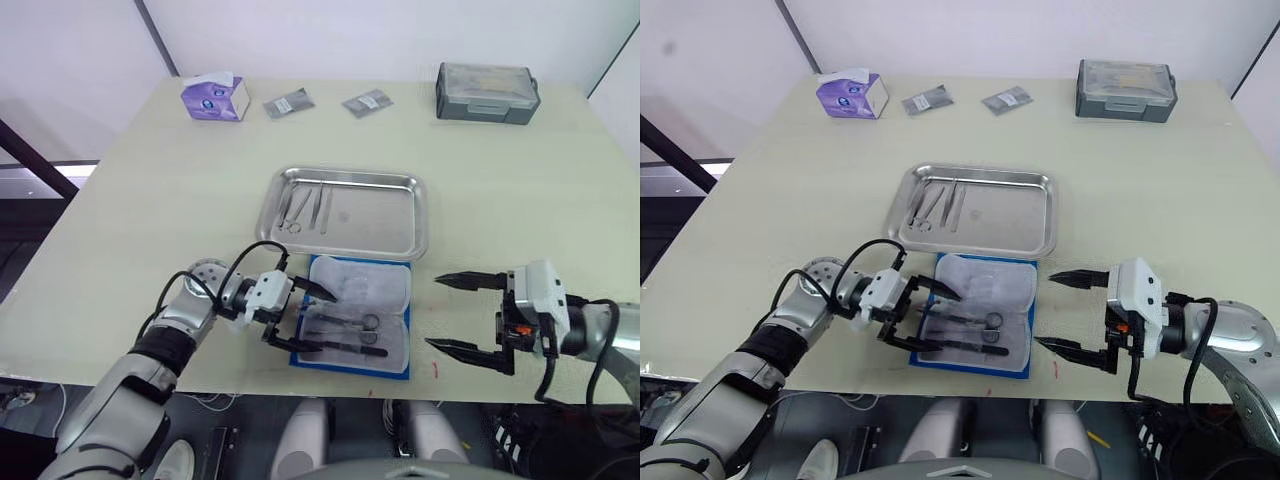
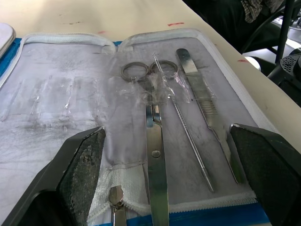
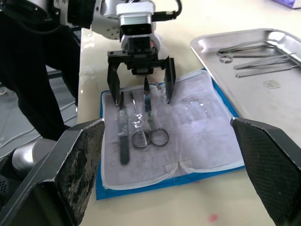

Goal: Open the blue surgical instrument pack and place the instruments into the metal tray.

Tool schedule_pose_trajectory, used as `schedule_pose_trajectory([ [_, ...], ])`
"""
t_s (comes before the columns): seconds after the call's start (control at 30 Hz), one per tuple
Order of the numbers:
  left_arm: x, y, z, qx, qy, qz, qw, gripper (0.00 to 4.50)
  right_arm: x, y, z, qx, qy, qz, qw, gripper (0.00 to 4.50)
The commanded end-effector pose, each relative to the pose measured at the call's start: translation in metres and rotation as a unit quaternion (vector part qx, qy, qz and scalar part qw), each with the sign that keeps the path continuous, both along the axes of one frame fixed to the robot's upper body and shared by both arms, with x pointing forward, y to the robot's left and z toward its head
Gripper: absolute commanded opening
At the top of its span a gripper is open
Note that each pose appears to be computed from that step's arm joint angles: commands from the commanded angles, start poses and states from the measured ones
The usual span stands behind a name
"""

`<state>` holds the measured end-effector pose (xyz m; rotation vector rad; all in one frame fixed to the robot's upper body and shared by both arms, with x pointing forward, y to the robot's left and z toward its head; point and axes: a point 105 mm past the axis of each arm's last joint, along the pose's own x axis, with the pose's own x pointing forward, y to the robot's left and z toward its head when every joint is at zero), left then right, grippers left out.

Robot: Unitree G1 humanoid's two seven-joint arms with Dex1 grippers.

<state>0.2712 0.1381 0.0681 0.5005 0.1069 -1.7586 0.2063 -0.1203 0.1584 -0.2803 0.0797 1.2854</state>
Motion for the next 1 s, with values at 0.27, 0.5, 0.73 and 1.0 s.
schedule_pose_trajectory([
  [0.27, -0.014, 0.006, -0.027, 0.054, 0.057, -0.023, 0.997, 4.48, 0.008, 0.012, 0.003, -0.016, -0.036, 0.013, 0.999, 4.50],
  [0.5, -0.017, 0.004, -0.037, 0.064, 0.066, -0.016, 0.996, 4.48, 0.035, 0.027, -0.020, -0.088, -0.030, -0.030, 0.995, 4.50],
  [0.73, -0.019, 0.005, -0.040, 0.067, 0.075, -0.006, 0.995, 4.48, 0.056, 0.049, -0.033, -0.120, -0.012, -0.051, 0.991, 4.50],
  [1.0, -0.023, 0.006, -0.040, 0.069, 0.076, -0.005, 0.995, 4.48, 0.060, 0.064, -0.040, -0.164, -0.012, -0.036, 0.986, 4.50],
])
